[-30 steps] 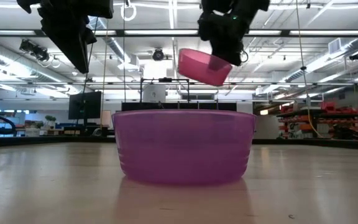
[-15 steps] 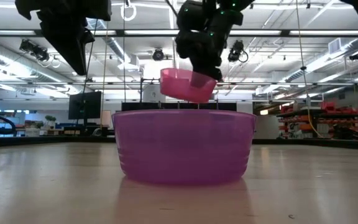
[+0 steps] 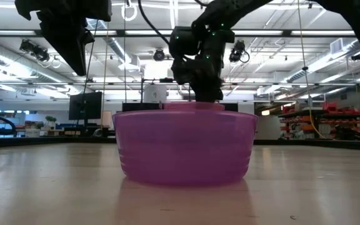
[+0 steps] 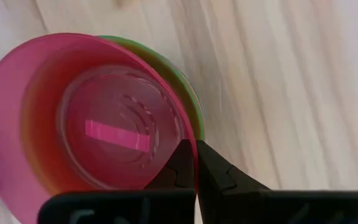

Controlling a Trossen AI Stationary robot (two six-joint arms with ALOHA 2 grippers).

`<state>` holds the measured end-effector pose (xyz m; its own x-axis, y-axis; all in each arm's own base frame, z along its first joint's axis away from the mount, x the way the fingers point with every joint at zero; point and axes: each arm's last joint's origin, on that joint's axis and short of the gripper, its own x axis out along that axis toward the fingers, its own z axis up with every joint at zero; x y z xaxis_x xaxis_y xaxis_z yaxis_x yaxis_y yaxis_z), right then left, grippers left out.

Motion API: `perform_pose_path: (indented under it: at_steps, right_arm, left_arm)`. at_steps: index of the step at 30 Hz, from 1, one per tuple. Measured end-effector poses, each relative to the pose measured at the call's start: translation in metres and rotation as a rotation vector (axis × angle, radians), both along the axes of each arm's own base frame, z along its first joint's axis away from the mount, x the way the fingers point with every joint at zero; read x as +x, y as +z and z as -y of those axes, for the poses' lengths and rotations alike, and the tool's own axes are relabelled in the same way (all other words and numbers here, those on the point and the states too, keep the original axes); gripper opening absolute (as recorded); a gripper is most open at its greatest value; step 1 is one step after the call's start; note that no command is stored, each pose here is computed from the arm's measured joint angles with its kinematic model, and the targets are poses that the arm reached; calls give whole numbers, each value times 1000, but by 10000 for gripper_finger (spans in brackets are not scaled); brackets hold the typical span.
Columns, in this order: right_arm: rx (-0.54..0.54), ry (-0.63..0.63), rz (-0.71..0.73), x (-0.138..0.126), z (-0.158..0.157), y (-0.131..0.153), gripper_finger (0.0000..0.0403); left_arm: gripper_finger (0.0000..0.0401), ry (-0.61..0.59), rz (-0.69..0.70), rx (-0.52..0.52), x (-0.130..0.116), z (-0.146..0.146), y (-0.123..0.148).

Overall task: Nest bowls inside each other
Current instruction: Stack the pink bowl on top of the green bowl, then stack the purple bowl on top of the pink bowl

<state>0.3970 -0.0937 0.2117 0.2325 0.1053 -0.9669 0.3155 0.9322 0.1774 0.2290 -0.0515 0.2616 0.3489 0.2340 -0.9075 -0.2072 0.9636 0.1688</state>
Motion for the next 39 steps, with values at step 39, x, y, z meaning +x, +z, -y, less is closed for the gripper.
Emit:
perform_pose_path:
  at_steps: [39]
  right_arm:
    - [13,-34,-17,-10,-8,18,91]
  left_arm:
    - [23,14,3,21,0,-1,0]
